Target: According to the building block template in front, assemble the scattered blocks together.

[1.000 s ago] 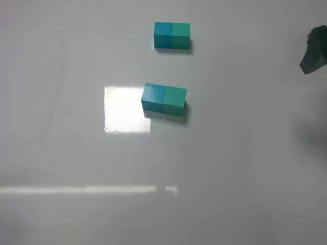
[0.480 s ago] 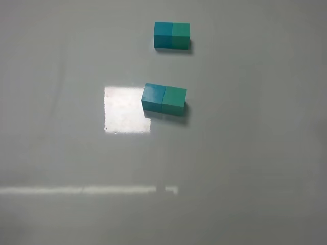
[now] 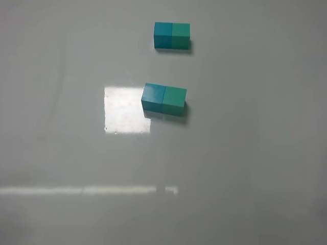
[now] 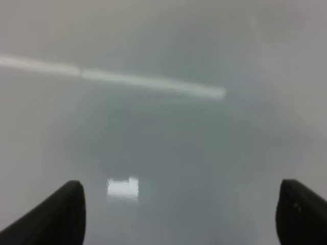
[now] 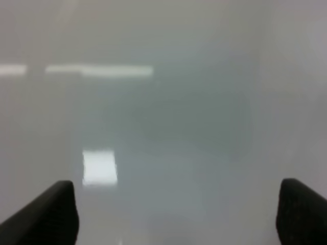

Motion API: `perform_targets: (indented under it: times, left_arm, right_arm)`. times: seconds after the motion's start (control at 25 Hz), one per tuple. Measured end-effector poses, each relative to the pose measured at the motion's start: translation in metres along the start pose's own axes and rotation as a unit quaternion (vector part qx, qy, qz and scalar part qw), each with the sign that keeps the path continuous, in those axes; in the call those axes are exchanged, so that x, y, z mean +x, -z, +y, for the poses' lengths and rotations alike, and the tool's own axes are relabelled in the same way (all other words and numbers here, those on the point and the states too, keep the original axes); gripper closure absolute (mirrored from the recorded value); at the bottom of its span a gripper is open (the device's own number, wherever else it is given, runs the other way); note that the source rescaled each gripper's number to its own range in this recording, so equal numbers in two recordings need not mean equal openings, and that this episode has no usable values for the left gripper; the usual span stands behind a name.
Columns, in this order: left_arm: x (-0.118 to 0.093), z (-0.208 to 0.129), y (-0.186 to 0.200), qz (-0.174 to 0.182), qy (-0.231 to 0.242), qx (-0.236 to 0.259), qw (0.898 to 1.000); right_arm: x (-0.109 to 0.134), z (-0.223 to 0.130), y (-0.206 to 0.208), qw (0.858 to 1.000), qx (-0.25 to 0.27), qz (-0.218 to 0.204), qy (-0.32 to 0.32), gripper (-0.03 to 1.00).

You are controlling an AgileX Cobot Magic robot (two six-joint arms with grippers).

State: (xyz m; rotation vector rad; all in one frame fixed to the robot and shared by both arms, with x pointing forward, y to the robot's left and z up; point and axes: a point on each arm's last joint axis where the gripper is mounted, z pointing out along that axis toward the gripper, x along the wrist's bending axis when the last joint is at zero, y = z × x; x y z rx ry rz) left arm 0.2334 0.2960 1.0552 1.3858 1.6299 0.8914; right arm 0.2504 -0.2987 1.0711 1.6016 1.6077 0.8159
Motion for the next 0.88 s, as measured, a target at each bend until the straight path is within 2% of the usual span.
perform_targets:
  times: [0.24,0.88]
  left_arm:
    - [0.0,0.0,0.0,0.0,0.0,0.0,1.0]
    - [0.0,0.0,0.0,-0.001,0.001,0.0,1.0]
  right_arm:
    - [0.001,-0.018,0.01,0.997,-0.081,-0.009,0.012,0.14]
    - [0.0,-0.018,0.008,0.995,-0.092,-0.011,-0.029,0.16]
